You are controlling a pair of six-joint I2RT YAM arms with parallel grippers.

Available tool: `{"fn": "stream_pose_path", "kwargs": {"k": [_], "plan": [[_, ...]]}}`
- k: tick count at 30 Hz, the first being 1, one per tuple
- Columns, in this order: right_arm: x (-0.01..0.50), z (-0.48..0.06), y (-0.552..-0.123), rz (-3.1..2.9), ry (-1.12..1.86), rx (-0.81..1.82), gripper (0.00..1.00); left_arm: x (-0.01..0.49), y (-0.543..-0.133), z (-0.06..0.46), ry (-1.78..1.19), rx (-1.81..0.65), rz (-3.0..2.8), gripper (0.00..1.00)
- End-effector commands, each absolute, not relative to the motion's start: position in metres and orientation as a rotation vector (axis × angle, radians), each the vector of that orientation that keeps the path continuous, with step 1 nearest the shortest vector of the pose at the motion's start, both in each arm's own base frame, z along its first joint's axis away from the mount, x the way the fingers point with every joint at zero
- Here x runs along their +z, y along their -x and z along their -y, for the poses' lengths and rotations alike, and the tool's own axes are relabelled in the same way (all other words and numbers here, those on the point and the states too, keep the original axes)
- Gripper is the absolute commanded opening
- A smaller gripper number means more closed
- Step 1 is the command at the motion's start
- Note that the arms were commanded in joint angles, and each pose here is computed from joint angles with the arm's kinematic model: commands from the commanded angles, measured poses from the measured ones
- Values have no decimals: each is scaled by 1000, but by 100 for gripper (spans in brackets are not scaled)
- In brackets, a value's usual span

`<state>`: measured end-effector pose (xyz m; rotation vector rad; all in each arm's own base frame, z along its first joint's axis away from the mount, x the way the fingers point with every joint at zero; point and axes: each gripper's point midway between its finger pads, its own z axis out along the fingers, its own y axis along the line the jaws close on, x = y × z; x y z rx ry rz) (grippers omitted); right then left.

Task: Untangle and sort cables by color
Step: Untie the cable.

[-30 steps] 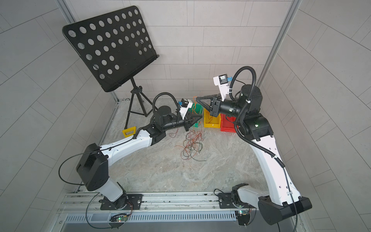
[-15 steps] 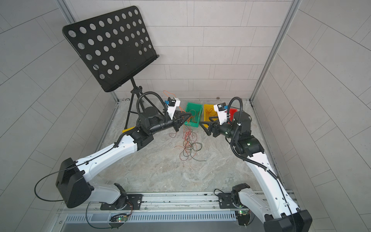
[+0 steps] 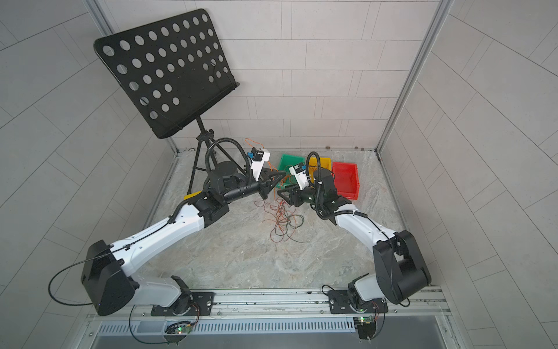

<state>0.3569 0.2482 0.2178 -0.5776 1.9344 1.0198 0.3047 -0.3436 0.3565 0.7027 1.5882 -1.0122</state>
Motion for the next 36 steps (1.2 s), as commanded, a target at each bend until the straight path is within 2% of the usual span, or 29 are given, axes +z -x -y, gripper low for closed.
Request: {"fn": "stream_pose_path", "kwargs": {"k": [1,2,12,17,21,26,28,31,36], "plan": [[231,-257,-360,-1866,605,1067,10,374,-304,329,-679,-982,-1563,0],[221,-253,-361,-1902,590,1034,0,378,-306,323,-674,-967,-1567,0],[90,-202,-332,-2360,603,673,0,442,-319,246,-624,-702,-1559,0],[65,-189,-332,-2482,556,584,0,466,-316,226,-584,-637,-1516,0],[69,-180,-335,-2507,535,518,1,480,-312,218,-564,-621,-1483,0],[114,-179,-337,-2387,521,522,45,475,-310,223,-572,-664,-1484,0],[133,-175,-336,-2343,512,505,57,471,-310,224,-570,-675,-1492,0],[167,-168,-336,-2272,515,461,69,465,-310,227,-571,-699,-1503,0],[240,-177,-324,-2043,582,526,81,451,-310,232,-562,-758,-1537,0]]}}
